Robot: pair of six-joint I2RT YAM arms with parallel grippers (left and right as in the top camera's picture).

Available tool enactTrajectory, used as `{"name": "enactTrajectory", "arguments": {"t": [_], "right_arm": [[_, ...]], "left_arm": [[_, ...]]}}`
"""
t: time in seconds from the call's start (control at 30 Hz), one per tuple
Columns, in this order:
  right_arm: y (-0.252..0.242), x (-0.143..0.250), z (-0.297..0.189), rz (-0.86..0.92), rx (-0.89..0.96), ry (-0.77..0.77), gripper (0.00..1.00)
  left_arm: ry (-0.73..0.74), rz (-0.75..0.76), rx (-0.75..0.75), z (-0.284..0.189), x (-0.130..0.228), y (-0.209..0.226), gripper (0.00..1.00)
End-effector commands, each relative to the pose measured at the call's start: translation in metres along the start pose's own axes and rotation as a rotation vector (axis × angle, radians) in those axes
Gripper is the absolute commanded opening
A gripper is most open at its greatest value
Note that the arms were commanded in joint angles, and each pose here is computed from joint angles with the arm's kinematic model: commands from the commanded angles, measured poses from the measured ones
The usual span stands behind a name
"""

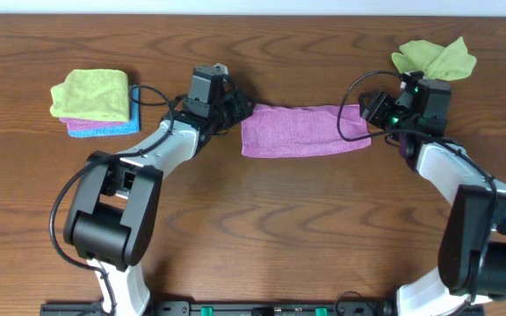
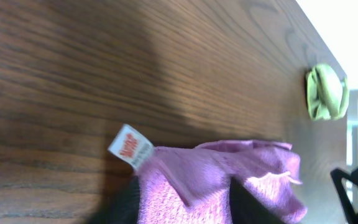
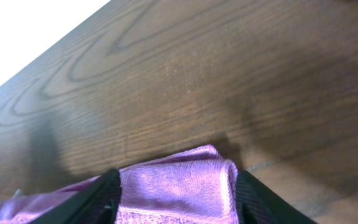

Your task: Fold the cloth

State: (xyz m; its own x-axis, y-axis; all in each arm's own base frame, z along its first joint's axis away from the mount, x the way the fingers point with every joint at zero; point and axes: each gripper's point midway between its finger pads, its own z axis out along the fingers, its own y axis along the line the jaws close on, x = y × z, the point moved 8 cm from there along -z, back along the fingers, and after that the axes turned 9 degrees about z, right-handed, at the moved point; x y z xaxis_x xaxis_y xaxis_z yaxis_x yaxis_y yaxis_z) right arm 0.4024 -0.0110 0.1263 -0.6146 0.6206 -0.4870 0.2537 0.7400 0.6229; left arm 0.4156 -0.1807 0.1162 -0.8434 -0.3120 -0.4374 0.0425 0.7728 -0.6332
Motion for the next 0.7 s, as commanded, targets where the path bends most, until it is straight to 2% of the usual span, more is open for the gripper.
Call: {"name": "enactTrajectory", "arguments": {"t": [0.0,0.07,0.37,0.67], "right_arm": [[0.006,-0.002,0.001,-0.017,-0.024,0.003,0.63],[0.008,-0.002,0.001,-0.017,-0.040,0.011,0.63],[0.021,0.002,-0.008,0.003,-0.129,0.071,0.71],[0.037,0.010,-0.061,0.048,-0.068,0.135,0.73]], "left_arm": [[-0.022,0.012,-0.015,0.002,-0.008,0.003,0.64],[-0.023,0.014,-0.016,0.002,-0.008,0.003,0.69],[-0.032,0.048,0.036,-0.016,-0.031,0.011,0.79],[0.043,0.219,0.000,-0.059,-0.040,-0.012,0.80]]}}
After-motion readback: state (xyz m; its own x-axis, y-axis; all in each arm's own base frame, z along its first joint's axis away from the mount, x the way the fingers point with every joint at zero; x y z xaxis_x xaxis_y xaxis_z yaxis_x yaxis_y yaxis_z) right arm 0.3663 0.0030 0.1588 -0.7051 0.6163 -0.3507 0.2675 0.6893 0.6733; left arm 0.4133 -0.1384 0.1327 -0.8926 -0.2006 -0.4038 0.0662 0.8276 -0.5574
